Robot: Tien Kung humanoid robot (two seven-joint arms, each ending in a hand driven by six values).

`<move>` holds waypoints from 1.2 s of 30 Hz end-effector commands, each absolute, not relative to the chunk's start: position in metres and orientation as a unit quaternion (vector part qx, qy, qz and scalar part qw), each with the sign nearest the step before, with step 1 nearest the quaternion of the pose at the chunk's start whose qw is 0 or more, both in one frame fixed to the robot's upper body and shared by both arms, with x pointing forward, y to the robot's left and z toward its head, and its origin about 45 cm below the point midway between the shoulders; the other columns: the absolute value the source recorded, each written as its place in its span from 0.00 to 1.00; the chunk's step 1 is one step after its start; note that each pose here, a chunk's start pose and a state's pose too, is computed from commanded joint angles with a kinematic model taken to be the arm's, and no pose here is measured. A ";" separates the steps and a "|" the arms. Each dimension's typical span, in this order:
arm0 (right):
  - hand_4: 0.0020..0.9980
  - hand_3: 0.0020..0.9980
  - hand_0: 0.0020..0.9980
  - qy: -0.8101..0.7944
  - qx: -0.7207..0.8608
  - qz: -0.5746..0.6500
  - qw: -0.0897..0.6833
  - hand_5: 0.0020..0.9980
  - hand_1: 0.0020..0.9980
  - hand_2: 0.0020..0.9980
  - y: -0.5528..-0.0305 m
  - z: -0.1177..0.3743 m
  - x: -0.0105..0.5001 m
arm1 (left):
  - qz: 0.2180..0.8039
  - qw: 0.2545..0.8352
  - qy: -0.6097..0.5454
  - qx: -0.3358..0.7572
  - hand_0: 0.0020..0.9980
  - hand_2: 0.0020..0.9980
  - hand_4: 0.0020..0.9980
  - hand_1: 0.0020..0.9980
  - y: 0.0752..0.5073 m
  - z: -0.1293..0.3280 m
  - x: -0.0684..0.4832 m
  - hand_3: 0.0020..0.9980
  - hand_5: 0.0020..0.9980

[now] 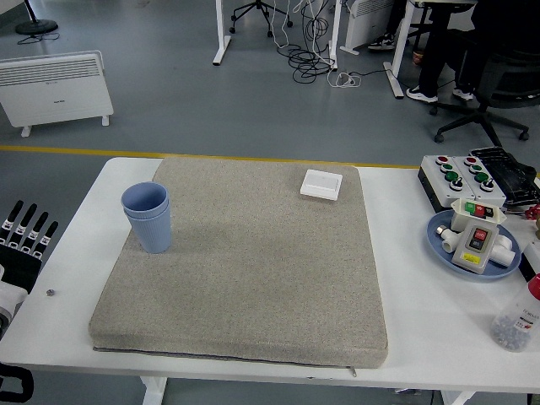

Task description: Push cup pick cup insert cup

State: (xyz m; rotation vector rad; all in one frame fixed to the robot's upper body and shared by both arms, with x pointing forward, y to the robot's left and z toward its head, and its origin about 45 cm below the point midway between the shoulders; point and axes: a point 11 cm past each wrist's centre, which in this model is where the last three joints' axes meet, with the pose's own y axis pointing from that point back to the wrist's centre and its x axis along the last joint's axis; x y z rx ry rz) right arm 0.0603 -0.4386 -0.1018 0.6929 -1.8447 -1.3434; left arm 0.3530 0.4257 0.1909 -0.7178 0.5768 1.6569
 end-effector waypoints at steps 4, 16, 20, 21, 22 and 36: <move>0.12 0.58 0.75 -0.718 0.270 -0.523 0.371 0.58 0.61 0.58 -0.439 -0.102 0.060 | 0.710 0.583 0.251 -0.303 0.82 0.84 0.68 0.83 0.425 0.186 0.352 0.76 1.00; 0.11 0.58 0.75 -0.718 0.269 -0.525 0.371 0.58 0.61 0.58 -0.439 -0.102 0.059 | 0.712 0.579 0.258 -0.301 0.81 0.83 0.68 0.82 0.426 0.179 0.350 0.75 1.00; 0.11 0.58 0.75 -0.716 0.268 -0.525 0.373 0.58 0.61 0.58 -0.439 -0.102 0.056 | 0.715 0.577 0.259 -0.300 0.81 0.83 0.68 0.82 0.427 0.177 0.348 0.75 1.00; 0.11 0.58 0.75 -0.716 0.268 -0.525 0.374 0.58 0.61 0.58 -0.439 -0.102 0.056 | 0.716 0.576 0.259 -0.298 0.81 0.83 0.68 0.82 0.427 0.176 0.348 0.75 1.00; 0.11 0.58 0.75 -0.716 0.268 -0.525 0.374 0.58 0.61 0.58 -0.439 -0.102 0.055 | 0.716 0.576 0.259 -0.298 0.81 0.83 0.68 0.82 0.428 0.175 0.348 0.75 1.00; 0.11 0.58 0.75 -0.716 0.267 -0.525 0.375 0.58 0.61 0.58 -0.440 -0.102 0.054 | 0.717 0.580 0.261 -0.284 0.81 0.82 0.68 0.81 0.423 0.170 0.347 0.74 1.00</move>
